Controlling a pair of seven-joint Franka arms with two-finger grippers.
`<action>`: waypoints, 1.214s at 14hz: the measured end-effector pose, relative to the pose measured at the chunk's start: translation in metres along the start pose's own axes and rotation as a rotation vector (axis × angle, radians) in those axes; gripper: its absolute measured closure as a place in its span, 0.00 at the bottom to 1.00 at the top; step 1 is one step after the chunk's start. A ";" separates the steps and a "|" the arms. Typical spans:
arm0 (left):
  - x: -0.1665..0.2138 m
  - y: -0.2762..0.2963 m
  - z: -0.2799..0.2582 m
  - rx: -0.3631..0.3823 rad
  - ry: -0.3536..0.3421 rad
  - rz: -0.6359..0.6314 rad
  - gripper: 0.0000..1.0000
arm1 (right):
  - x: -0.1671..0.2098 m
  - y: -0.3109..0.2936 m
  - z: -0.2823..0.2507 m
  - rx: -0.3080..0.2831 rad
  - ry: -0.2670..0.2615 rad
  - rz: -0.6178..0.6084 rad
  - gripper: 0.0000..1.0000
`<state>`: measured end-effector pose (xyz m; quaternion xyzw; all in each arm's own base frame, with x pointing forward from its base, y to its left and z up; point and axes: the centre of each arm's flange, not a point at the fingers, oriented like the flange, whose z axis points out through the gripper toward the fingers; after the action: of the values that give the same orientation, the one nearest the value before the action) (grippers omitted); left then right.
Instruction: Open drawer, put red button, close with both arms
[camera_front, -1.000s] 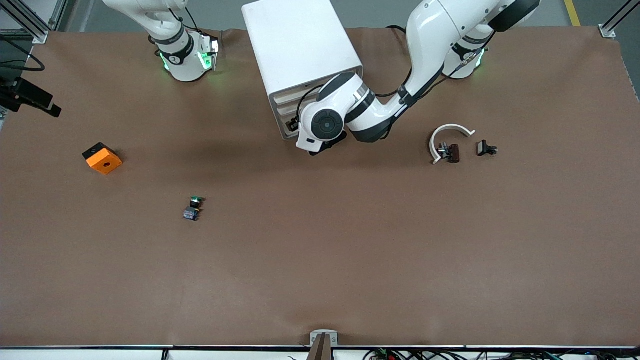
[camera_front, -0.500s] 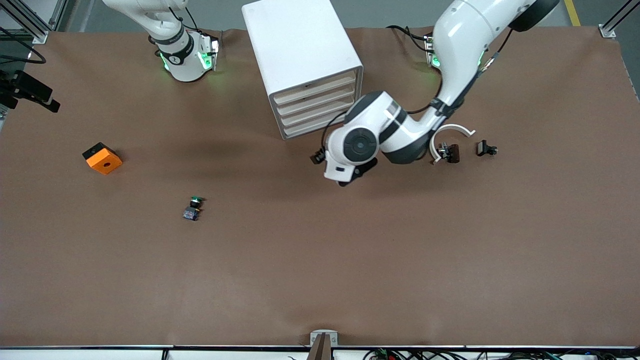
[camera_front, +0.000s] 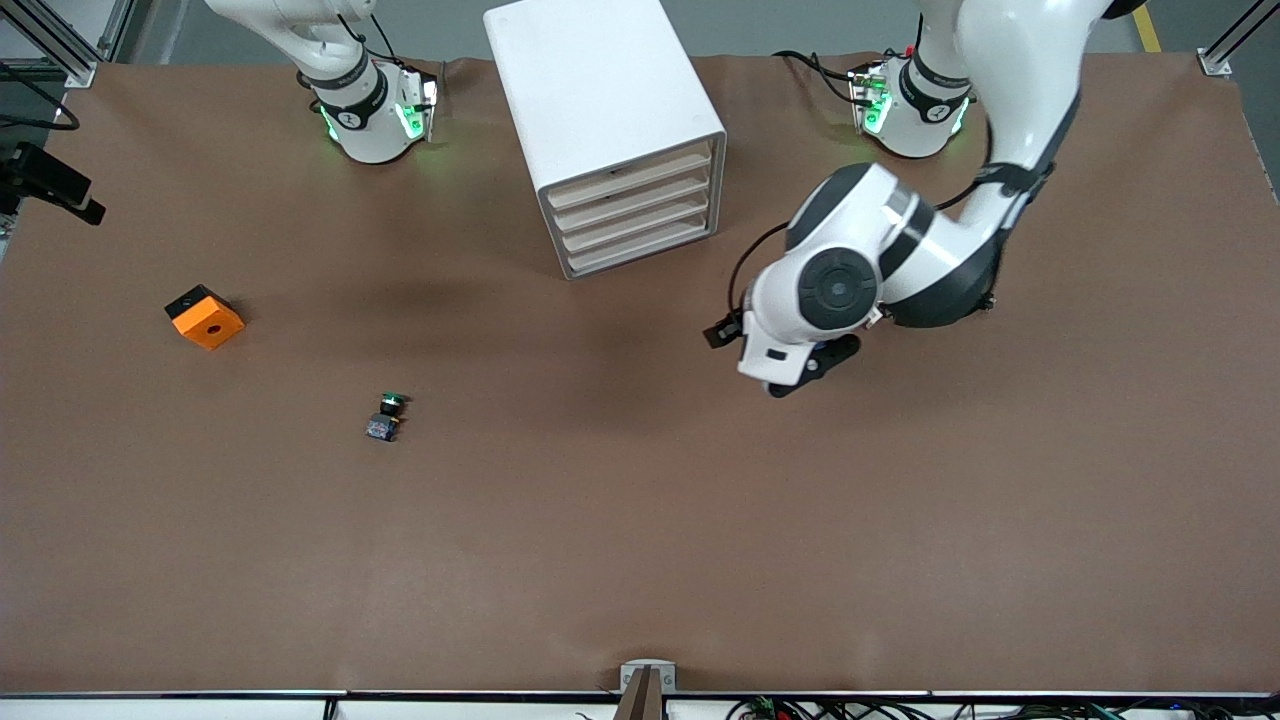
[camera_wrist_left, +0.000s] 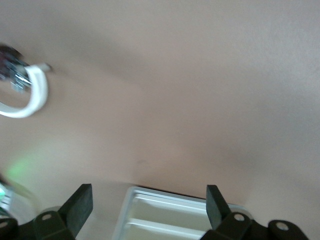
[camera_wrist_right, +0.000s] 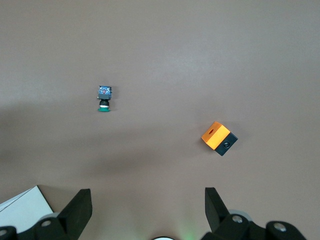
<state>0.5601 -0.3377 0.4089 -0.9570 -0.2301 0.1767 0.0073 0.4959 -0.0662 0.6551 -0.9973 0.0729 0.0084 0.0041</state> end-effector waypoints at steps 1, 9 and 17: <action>0.010 -0.022 -0.022 0.002 0.007 0.047 0.00 | 0.000 0.000 0.000 -0.001 0.000 0.000 0.00; 0.069 -0.268 -0.167 0.020 0.033 0.457 0.00 | -0.002 0.000 -0.002 -0.001 0.006 -0.001 0.00; 0.113 -0.351 -0.168 -0.036 0.154 0.536 0.00 | -0.002 0.000 -0.002 -0.001 0.006 -0.001 0.00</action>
<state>0.5575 0.0370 0.5616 -0.9943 0.0295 0.0951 -0.0393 0.4943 -0.0660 0.6576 -0.9974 0.0723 0.0055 0.0036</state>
